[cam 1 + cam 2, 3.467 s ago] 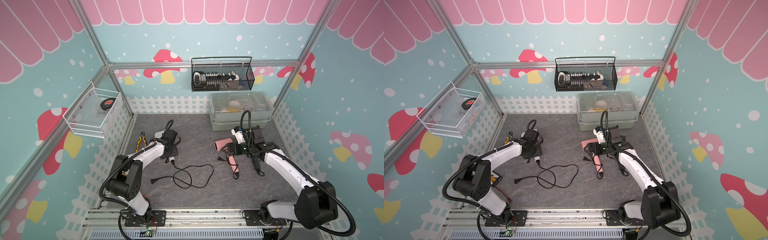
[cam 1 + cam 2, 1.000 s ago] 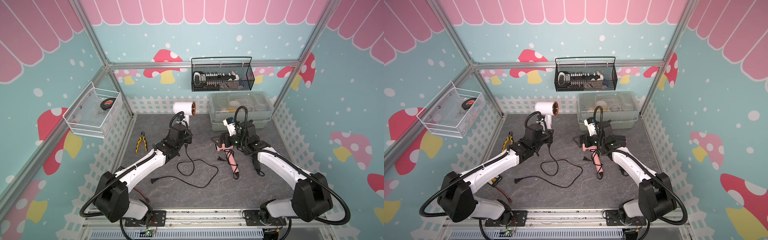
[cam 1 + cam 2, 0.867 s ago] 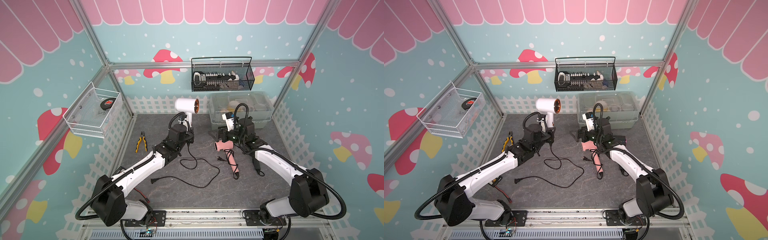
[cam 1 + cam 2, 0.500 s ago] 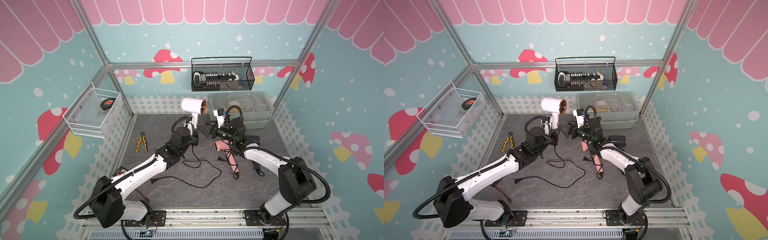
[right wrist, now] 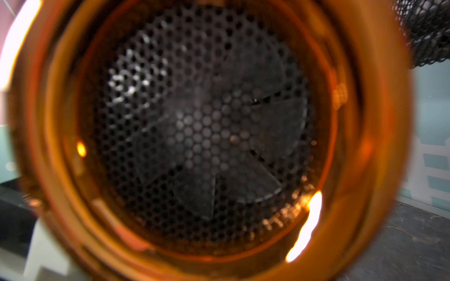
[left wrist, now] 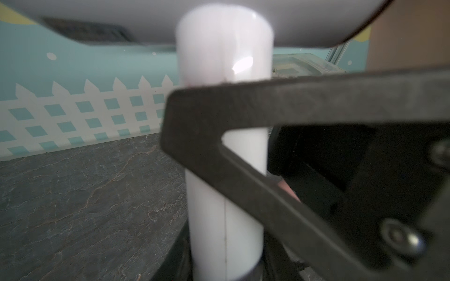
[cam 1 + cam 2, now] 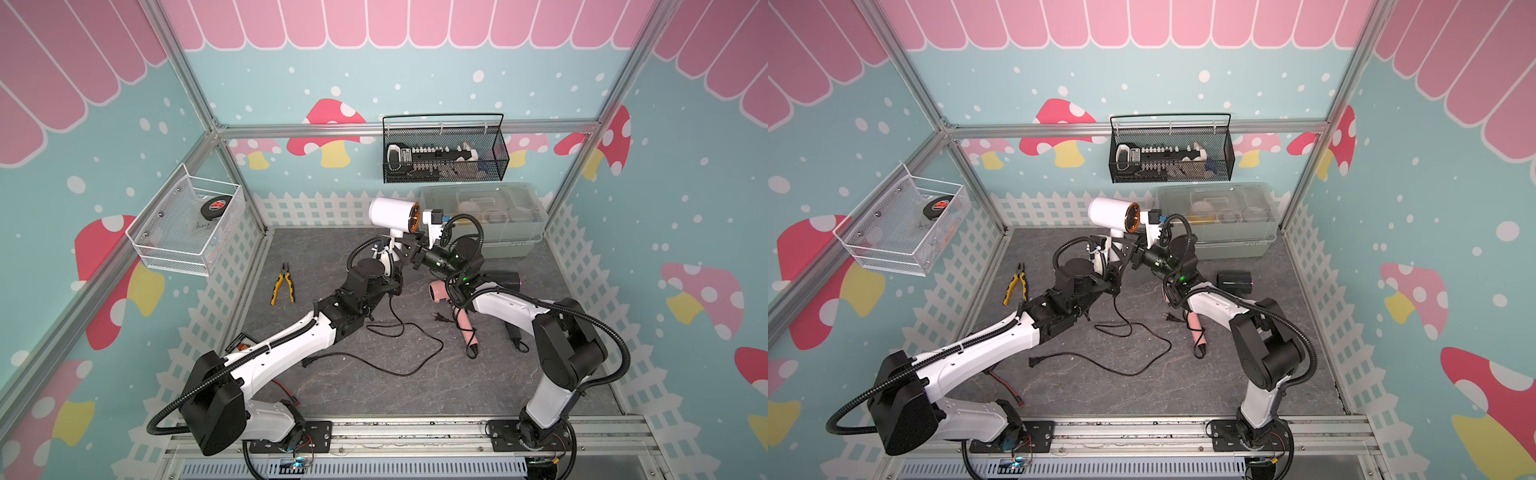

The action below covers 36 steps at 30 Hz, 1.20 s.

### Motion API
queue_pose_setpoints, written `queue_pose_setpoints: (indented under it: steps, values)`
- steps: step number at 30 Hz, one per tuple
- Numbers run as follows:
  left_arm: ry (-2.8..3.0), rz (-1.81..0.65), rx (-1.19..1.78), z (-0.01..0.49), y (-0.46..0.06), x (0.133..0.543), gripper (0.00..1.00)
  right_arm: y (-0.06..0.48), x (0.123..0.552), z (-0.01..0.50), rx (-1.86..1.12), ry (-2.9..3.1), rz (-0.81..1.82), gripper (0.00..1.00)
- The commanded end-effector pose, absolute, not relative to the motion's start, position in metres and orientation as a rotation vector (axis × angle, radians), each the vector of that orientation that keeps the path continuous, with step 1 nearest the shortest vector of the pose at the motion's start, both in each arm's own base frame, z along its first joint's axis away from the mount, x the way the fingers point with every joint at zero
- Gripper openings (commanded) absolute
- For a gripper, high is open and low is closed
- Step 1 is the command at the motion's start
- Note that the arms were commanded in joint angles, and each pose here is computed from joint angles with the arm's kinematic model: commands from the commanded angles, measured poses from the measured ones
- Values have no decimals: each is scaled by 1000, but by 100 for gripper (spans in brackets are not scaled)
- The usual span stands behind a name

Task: Wrap the cord around the hair dryer
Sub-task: Pick up the hair dryer from the center of the board.

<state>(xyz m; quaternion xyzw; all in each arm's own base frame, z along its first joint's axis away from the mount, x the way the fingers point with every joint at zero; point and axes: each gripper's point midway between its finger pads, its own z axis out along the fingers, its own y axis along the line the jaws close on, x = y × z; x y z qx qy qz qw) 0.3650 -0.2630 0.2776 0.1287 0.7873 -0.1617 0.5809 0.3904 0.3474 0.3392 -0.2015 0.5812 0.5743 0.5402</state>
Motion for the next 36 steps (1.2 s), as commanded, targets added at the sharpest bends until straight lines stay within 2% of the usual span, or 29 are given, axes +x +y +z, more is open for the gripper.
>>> queue_pose_setpoints:
  steps: [1,9,15,16,23,25,27,33,36]
  values:
    - [1723,-415,282,313,-264,362,0,349,380,367,-477,1247,1468,48]
    - [1724,-410,304,309,-264,360,0,356,381,366,-501,1236,1519,26]
    - [1723,-389,308,310,-261,360,0,361,384,363,-526,1261,1509,20]
    - [1724,-386,307,310,-260,359,5,362,385,363,-530,1265,1507,20]
    - [1732,-372,288,315,-245,357,65,363,395,361,-576,1311,1446,17]
    - [1737,-367,282,316,-238,355,75,361,400,361,-590,1325,1430,17]
    - [1743,-365,283,318,-230,353,80,358,406,360,-614,1342,1417,17]
    - [1810,-385,299,323,-186,348,82,352,410,353,-815,1414,1417,17]
    - [1869,-435,296,327,-155,351,85,352,405,330,-953,1475,1464,17]
